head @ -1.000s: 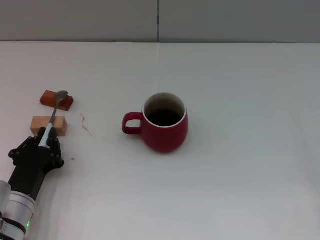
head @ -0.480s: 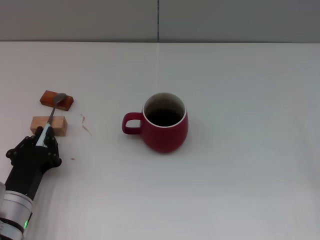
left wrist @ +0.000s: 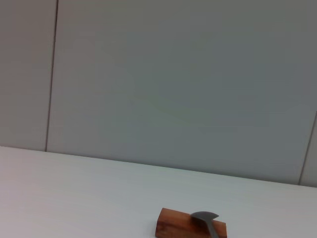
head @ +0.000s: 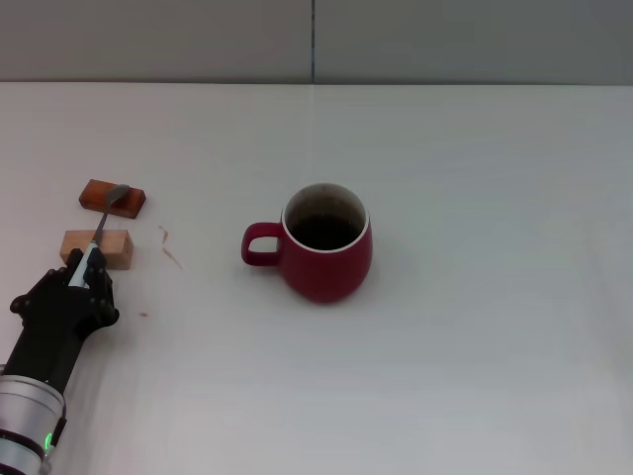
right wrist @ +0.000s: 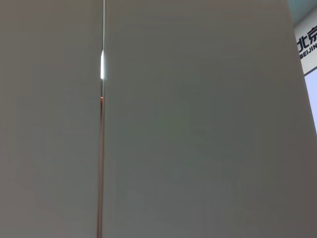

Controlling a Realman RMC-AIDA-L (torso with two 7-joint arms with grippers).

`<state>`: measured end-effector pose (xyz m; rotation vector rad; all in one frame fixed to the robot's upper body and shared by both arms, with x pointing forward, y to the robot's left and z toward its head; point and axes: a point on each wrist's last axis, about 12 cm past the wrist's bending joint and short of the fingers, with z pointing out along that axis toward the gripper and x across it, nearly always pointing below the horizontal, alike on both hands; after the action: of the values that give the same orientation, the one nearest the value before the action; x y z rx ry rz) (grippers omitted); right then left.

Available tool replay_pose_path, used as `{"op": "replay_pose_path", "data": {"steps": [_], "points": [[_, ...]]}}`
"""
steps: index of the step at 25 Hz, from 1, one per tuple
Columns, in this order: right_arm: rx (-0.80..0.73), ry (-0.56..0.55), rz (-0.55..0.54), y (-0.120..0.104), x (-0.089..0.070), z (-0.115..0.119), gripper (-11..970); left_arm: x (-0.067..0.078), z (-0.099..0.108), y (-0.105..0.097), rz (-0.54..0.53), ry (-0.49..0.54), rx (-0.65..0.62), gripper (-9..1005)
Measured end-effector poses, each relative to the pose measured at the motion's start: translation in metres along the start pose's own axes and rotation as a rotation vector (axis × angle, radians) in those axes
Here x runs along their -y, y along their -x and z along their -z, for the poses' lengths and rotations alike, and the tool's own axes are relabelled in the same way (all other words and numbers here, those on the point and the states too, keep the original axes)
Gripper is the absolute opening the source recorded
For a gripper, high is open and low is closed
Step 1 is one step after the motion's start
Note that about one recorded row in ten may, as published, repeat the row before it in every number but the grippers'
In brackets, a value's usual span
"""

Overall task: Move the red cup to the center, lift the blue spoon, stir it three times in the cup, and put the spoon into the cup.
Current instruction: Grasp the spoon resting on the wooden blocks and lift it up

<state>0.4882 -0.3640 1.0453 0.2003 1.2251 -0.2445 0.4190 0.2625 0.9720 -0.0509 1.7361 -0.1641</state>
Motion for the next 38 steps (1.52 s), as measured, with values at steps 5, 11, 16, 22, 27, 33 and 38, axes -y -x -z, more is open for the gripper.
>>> {"op": "replay_pose_path", "data": {"steps": [5,11,16,22,27,33,38], "points": [[0.000,0.000,0.000,0.0000,0.0000,0.0000,687,-0.0008,0.0004,0.0007,0.024,-0.005,0.005,176],[0.000,0.000,0.000,0.0000,0.0000,0.0000,687,0.0005,0.0002,0.0011,0.037,-0.023,0.008,176],[0.008,0.001,0.000,0.0009,0.0000,0.0000,686,-0.0008,-0.0012,0.0014,0.014,-0.027,0.010,176],[0.007,0.000,0.001,0.0009,0.0003,0.0005,686,-0.0030,-0.0010,0.0032,0.000,-0.023,0.024,177],[0.007,-0.001,0.001,0.0008,0.0007,0.0009,685,-0.0032,-0.0010,0.0042,-0.003,-0.025,0.032,177],[0.006,-0.001,-0.002,0.0007,0.0001,0.0014,687,-0.0039,-0.0012,0.0058,-0.005,-0.025,0.044,177],[0.006,-0.002,-0.007,0.0005,-0.0007,0.0024,685,-0.0052,-0.0010,0.0059,-0.009,-0.024,0.046,176]]}}
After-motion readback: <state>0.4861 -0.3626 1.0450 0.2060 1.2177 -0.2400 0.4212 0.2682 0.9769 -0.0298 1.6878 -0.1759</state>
